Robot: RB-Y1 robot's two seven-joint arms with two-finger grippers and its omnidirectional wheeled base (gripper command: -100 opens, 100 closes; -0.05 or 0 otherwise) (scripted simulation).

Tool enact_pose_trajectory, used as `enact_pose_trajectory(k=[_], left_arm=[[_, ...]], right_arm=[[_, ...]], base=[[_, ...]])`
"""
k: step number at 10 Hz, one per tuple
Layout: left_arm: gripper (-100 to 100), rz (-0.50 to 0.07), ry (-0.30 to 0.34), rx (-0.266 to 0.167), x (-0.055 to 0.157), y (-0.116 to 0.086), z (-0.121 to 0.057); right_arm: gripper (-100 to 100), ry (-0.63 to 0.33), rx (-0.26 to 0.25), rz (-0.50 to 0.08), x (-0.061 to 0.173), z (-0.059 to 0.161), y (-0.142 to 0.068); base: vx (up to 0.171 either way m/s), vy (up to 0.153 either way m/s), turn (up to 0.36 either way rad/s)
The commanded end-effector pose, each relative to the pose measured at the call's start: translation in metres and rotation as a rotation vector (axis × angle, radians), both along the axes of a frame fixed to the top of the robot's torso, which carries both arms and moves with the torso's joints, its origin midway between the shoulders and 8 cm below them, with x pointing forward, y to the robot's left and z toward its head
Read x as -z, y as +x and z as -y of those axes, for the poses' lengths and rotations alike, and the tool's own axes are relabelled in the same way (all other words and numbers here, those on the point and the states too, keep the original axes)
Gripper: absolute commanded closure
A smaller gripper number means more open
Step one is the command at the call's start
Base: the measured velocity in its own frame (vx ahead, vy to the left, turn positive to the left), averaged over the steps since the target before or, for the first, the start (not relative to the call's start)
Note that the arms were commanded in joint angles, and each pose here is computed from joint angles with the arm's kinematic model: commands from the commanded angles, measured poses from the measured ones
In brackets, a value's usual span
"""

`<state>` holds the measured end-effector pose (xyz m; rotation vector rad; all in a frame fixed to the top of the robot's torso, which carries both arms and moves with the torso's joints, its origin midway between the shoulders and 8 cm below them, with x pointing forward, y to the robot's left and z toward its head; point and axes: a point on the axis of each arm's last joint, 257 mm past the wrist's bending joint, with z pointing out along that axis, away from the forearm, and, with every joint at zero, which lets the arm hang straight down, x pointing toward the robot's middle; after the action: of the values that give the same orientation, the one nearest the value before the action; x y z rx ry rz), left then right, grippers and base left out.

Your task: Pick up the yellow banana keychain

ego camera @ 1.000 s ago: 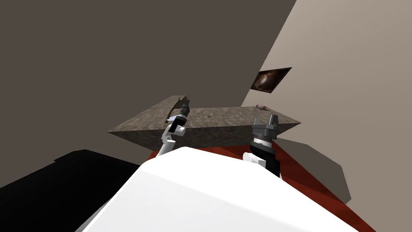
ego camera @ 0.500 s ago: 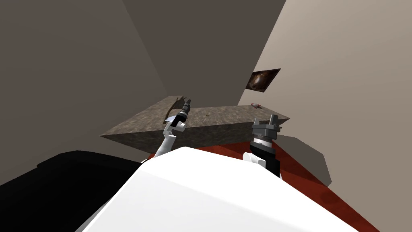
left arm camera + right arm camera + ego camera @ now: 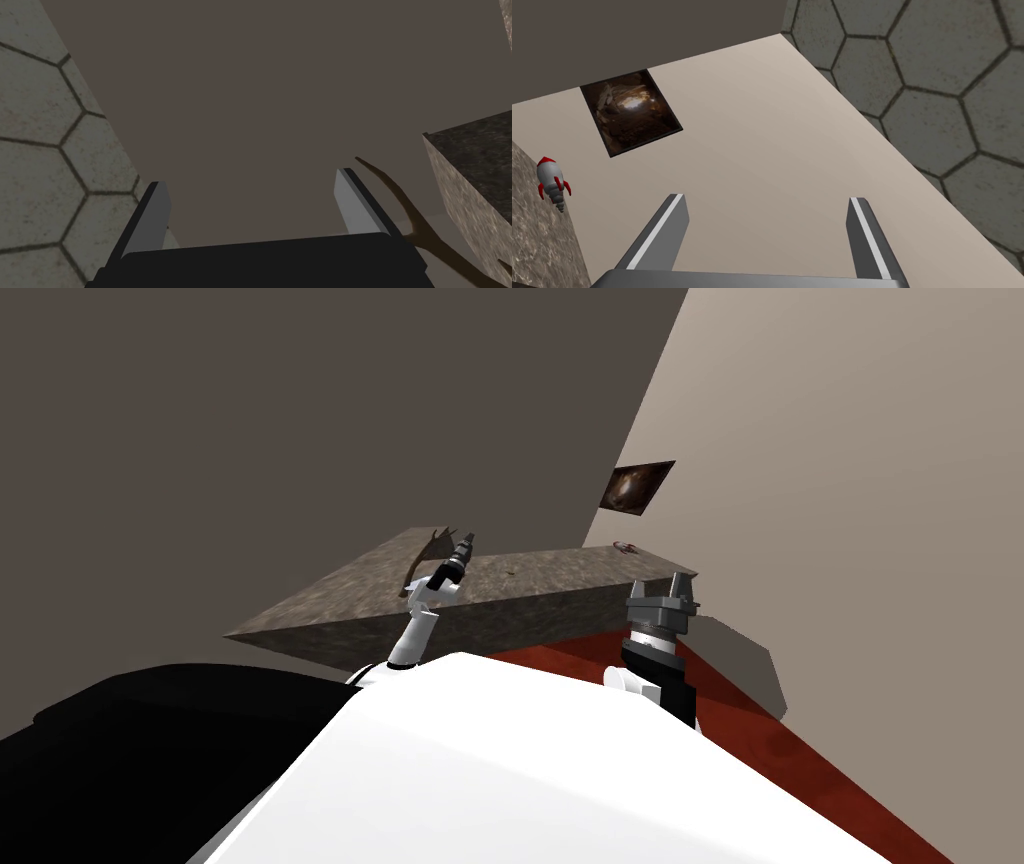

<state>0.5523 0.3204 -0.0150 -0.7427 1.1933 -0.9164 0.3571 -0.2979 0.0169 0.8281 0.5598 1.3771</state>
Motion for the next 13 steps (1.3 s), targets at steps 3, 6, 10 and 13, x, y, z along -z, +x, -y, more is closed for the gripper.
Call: enact_pose_trajectory(k=[3, 6, 10, 13], left_arm=[[-100, -0.09, 0.026, -0.072, 0.006, 0.027, -0.033], [-100, -0.165, 0.027, -0.123, 0.02, 0.041, -0.056], [-100, -0.259, 0.024, -0.208, 0.026, 0.056, -0.095], [-100, -0.344, 0.007, -0.267, 0.044, 0.061, -0.123]], right_arm=[[0, 0.0, 0.0, 0.0, 0.0, 0.0, 0.0], [0, 0.0, 0.0, 0.0, 0.0, 0.0, 0.0], [0, 0.0, 0.0, 0.0, 0.0, 0.0, 0.0], [0, 0.0, 0.0, 0.0, 0.0, 0.0, 0.0]], base=[[-0.032, 0.004, -0.131], [-0.018, -0.005, -0.086], [-0.014, -0.007, -0.125], [-0.002, -0.007, -0.076]])
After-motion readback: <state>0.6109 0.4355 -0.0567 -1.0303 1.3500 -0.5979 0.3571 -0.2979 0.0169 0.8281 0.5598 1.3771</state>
